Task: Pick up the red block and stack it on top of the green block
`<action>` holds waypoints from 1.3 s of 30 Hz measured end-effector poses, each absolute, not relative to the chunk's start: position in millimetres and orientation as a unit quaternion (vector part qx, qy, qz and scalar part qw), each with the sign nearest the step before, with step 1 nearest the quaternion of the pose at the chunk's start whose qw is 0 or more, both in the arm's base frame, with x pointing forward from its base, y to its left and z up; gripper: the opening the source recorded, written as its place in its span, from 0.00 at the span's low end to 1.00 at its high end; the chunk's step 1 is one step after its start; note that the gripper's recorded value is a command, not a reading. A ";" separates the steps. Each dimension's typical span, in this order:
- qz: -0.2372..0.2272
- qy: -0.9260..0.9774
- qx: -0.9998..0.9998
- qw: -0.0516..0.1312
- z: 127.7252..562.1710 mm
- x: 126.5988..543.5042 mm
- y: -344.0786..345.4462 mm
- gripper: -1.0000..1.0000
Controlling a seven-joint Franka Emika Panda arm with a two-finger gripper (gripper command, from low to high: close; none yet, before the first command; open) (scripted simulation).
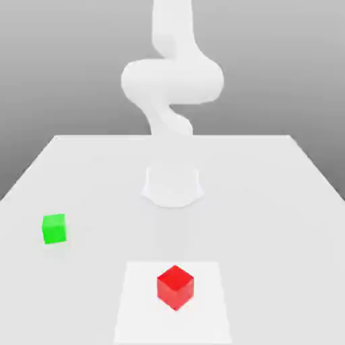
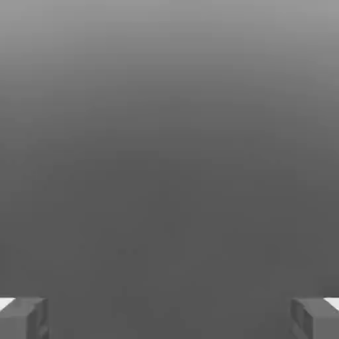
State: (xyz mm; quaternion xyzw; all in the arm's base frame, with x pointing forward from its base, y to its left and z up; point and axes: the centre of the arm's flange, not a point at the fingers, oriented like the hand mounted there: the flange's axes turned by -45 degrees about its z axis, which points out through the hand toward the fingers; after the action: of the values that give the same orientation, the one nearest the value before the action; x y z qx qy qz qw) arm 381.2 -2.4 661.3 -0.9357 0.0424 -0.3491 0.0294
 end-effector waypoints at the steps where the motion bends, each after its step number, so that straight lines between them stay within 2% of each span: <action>1: -0.330 0.060 -0.941 0.040 637.5 395.3 -3.0 0.50; 5: -0.256 0.124 -0.956 0.066 545.7 434.1 -1.5 0.50; 10: -0.166 0.206 -0.962 0.073 430.3 453.2 4.2 0.50; 14: -0.097 0.271 -0.956 0.059 340.7 446.7 7.9 0.50; 19: -0.022 0.351 -0.936 0.017 239.3 414.8 6.7 0.50; 21: -0.006 0.369 -0.929 0.004 209.5 404.8 5.4 0.50; 26: -0.001 0.374 -0.927 0.000 155.2 401.3 5.8 0.50; 27: 0.000 0.374 -0.927 0.000 147.6 400.5 5.8 0.00; 34: -0.001 0.374 -0.927 0.000 147.5 400.7 5.9 0.00; 39: -0.002 0.374 -0.927 0.000 192.6 401.6 5.8 0.00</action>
State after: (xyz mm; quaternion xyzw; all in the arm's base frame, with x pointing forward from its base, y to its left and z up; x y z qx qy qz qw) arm 401.6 5.8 192.6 -0.9273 0.3743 -0.0016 -0.0003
